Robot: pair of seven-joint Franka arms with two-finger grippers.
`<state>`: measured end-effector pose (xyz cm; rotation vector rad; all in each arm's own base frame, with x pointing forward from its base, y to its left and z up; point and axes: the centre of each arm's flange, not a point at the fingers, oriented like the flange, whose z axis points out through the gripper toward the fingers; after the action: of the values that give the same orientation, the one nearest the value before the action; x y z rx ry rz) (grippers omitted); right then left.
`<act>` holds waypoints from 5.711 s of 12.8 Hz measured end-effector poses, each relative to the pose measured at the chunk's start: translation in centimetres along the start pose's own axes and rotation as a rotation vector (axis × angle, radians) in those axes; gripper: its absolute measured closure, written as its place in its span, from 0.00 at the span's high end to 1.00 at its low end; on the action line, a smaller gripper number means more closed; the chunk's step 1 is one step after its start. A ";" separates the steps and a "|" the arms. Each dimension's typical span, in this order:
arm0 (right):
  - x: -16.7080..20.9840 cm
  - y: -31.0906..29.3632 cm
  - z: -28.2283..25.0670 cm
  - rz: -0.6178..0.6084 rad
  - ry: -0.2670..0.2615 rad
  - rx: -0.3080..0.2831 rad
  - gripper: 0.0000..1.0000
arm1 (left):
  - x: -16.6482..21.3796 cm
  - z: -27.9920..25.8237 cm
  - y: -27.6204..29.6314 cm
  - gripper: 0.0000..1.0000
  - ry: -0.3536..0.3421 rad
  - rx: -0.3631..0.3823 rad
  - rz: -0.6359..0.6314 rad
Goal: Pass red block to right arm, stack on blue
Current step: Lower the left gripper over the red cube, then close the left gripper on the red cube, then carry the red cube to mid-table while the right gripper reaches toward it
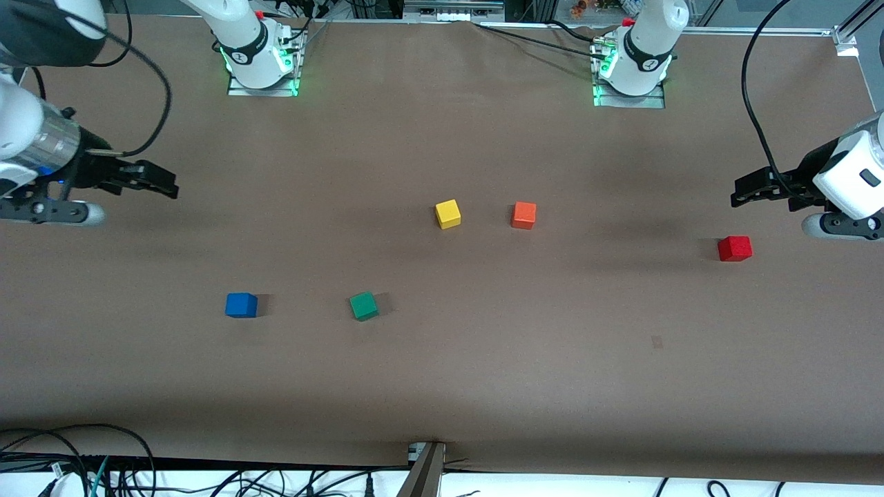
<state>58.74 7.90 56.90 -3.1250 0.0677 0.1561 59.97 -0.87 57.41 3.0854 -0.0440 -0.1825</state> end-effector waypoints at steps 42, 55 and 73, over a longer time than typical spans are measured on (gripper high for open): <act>0.9 4.1 0.0 0.070 0.024 -0.010 1.00 | -4.3 35.6 -21.6 1.00 0.039 0.053 0.028; 1.2 4.4 -0.3 0.074 0.050 -0.003 1.00 | -3.1 37.1 -21.9 0.63 0.061 0.064 0.033; 1.7 2.4 0.8 0.031 0.046 -0.005 1.00 | 7.7 23.1 4.8 0.56 0.284 -0.025 0.476</act>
<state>60.26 5.45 55.92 -3.1340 0.1166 0.0844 64.74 -7.03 33.82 2.9321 -0.7410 0.2700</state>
